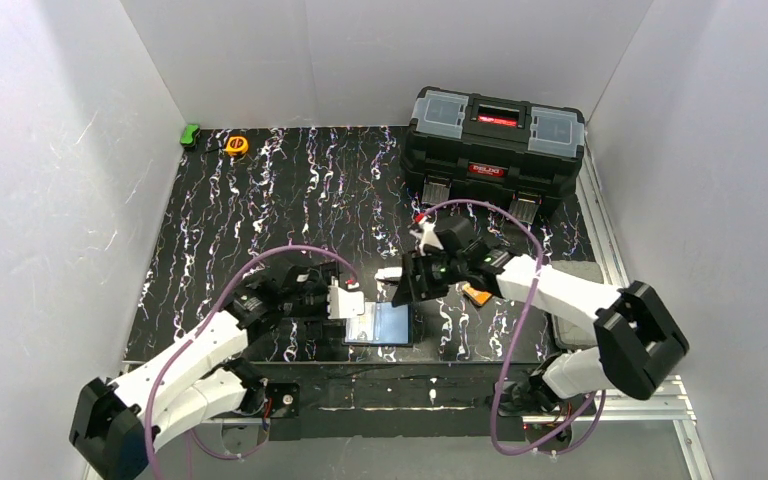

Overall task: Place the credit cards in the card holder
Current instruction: Insert the credit card into the card holder.

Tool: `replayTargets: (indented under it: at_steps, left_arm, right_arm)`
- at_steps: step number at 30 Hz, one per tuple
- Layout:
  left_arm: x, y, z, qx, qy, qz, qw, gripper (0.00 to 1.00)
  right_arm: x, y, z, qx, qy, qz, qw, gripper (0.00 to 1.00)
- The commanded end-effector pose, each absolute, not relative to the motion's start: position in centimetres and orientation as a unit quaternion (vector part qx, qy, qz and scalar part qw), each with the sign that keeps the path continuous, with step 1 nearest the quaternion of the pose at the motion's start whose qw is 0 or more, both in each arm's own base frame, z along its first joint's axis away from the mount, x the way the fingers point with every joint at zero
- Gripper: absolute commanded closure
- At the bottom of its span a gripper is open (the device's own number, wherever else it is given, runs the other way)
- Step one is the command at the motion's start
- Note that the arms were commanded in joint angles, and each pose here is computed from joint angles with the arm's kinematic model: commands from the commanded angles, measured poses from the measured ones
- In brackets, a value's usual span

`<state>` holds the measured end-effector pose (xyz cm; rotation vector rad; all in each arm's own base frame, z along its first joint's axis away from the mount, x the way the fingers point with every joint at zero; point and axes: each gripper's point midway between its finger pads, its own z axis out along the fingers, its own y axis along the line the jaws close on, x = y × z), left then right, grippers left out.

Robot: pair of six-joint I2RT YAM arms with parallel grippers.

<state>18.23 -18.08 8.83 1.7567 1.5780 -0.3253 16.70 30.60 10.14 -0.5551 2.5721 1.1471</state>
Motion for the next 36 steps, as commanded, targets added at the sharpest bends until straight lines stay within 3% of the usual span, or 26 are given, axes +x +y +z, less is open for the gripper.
replayTargets:
  at_steps: [1,7,11,14,19,24,36]
  left_arm:
    - [17.7,-16.1,11.5,0.678,0.628,-0.095,0.37,0.02]
    - [19.8,-19.7,18.1,0.661,0.596,-0.128,0.439,0.02]
    - [21.8,-24.3,20.4,0.66,0.596,-0.201,0.411,0.02]
    - [23.0,-27.0,20.3,0.672,0.571,-0.236,0.408,0.02]
    - [25.9,-30.5,19.0,0.678,0.522,-0.246,0.455,0.02]
    - [27.4,-32.5,18.1,0.692,0.502,-0.26,0.449,0.02]
    - [24.3,-31.3,18.1,0.711,0.48,-0.28,0.431,0.02]
  right_arm:
    - [19.1,27.3,10.9,-0.131,0.905,0.363,0.176,0.35]
    - [20.2,21.7,9.9,-0.025,0.935,0.285,0.209,0.31]
    - [20.6,17.9,10.1,0.035,0.944,0.22,0.242,0.26]
    - [21.6,14.5,11.0,0.078,0.944,0.162,0.275,0.18]
    - [23.6,10.8,11.5,0.142,0.939,0.131,0.283,0.16]
    - [25.7,7.7,9.9,0.195,0.935,0.106,0.276,0.13]
    - [32.6,6.1,7.8,0.214,0.93,0.12,0.273,0.13]
